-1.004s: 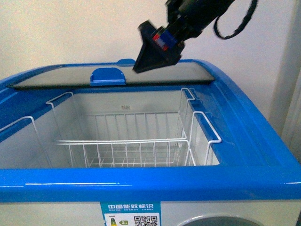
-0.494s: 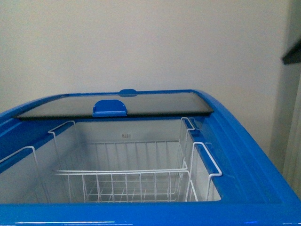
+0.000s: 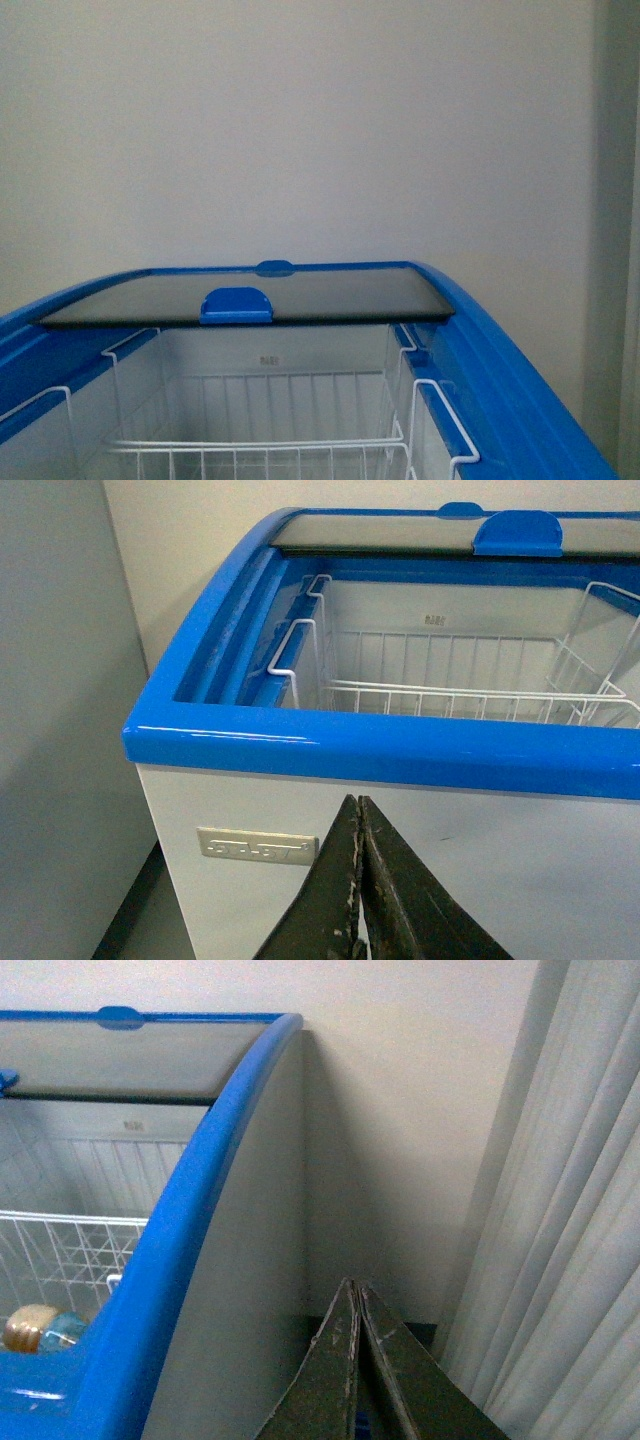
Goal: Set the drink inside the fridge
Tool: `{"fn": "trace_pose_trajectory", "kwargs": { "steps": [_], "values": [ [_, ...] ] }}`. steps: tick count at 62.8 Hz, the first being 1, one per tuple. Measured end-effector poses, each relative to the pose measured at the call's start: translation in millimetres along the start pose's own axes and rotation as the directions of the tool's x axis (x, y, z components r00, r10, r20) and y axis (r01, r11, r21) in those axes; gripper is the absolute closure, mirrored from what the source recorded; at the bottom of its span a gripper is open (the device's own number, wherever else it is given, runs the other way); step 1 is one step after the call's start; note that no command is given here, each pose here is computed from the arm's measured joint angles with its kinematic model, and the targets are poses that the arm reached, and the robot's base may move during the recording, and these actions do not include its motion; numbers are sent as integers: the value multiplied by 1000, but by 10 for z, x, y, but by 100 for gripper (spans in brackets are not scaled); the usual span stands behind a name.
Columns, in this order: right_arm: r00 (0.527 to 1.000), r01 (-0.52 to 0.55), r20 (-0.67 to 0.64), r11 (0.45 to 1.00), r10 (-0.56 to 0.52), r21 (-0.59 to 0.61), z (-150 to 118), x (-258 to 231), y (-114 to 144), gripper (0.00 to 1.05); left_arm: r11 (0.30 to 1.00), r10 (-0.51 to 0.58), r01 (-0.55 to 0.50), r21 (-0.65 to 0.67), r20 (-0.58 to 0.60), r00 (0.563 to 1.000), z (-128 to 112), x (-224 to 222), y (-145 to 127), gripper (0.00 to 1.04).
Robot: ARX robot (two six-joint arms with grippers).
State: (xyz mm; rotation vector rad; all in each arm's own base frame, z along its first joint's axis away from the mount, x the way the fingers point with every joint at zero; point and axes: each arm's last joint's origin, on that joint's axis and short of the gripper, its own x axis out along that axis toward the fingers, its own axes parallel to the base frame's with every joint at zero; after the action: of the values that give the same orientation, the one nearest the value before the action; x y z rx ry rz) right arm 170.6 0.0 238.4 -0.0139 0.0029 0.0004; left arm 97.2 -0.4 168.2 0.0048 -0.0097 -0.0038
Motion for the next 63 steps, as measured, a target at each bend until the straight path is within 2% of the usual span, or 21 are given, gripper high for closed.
{"fn": "trace_pose_trajectory", "kwargs": {
  "steps": [11,18,63],
  "values": [
    [1000,0,-13,1000,0,3,-280,-175,4,102,1000,0,0,0,0,1000,0,0,0,102],
    [1000,-1,-8,1000,1,3,-366,-248,6,102,1000,0,0,0,0,1000,0,0,0,102],
    [1000,0,-4,1000,0,3,-627,-503,9,102,1000,0,0,0,0,1000,0,0,0,102]
  ]
}}
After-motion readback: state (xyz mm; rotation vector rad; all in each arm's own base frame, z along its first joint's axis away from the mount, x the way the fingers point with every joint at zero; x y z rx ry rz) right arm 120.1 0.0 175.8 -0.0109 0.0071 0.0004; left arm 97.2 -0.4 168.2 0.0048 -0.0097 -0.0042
